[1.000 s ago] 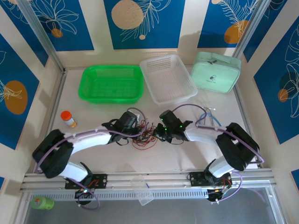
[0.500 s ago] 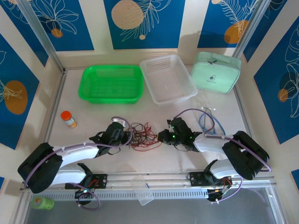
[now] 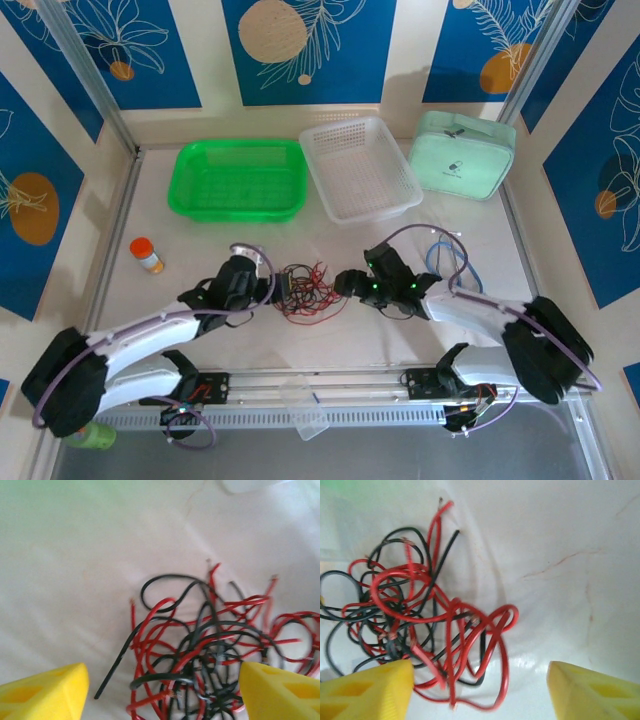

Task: Untangle the cables

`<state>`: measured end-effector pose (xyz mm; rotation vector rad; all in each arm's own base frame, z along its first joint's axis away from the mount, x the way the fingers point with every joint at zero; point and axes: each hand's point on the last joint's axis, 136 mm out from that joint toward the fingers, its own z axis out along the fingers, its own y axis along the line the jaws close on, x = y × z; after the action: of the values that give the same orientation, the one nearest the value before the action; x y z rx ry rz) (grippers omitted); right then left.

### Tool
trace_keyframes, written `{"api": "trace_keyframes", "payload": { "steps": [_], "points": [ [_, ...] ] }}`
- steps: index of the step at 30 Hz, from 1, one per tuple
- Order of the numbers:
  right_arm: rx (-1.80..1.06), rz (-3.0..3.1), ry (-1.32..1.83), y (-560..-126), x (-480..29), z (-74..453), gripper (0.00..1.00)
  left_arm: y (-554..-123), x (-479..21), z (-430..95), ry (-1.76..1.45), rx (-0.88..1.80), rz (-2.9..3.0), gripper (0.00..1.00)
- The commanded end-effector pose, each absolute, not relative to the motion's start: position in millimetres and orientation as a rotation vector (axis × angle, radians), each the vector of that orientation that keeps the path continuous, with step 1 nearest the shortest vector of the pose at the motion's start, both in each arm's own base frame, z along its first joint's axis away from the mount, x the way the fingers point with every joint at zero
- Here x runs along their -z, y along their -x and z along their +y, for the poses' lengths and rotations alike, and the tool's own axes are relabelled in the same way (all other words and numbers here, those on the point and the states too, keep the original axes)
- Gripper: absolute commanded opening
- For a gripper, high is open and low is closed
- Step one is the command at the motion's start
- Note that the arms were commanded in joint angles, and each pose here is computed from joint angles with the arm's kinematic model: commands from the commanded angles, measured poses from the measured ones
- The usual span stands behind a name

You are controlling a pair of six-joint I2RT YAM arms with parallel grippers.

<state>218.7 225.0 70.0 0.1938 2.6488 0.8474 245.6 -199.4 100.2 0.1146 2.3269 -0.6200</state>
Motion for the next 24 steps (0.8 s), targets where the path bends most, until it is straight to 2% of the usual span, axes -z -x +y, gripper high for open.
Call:
{"api": "trace_keyframes", "payload": {
  "steps": [1, 7, 12, 19, 21, 24],
  "points": [
    [-0.571, 2.785, -0.143, -194, -77, 190, 0.79, -242, -130, -192, -0.207, 0.554, 2.332, 0.82],
    [-0.457, 2.897, 0.043, -189, -100, 209, 0.82, -244, -135, -202, -0.304, 0.503, 2.434, 0.83],
    [-0.275, 2.976, 0.158, -201, -102, 244, 0.76, -259, -108, -220, -0.357, 0.45, 2.551, 0.73],
    [-0.312, 3.04, -0.061, -217, -67, 280, 0.65, -266, -76, -230, -0.348, 0.428, 2.628, 0.69],
    [-0.327, 3.053, -0.106, -220, -53, 286, 0.62, -263, -62, -227, -0.323, 0.41, 2.659, 0.65],
    [-0.33, 3.061, -0.168, -222, -33, 288, 0.57, -257, -38, -216, -0.275, 0.36, 2.707, 0.54]
  ]
}}
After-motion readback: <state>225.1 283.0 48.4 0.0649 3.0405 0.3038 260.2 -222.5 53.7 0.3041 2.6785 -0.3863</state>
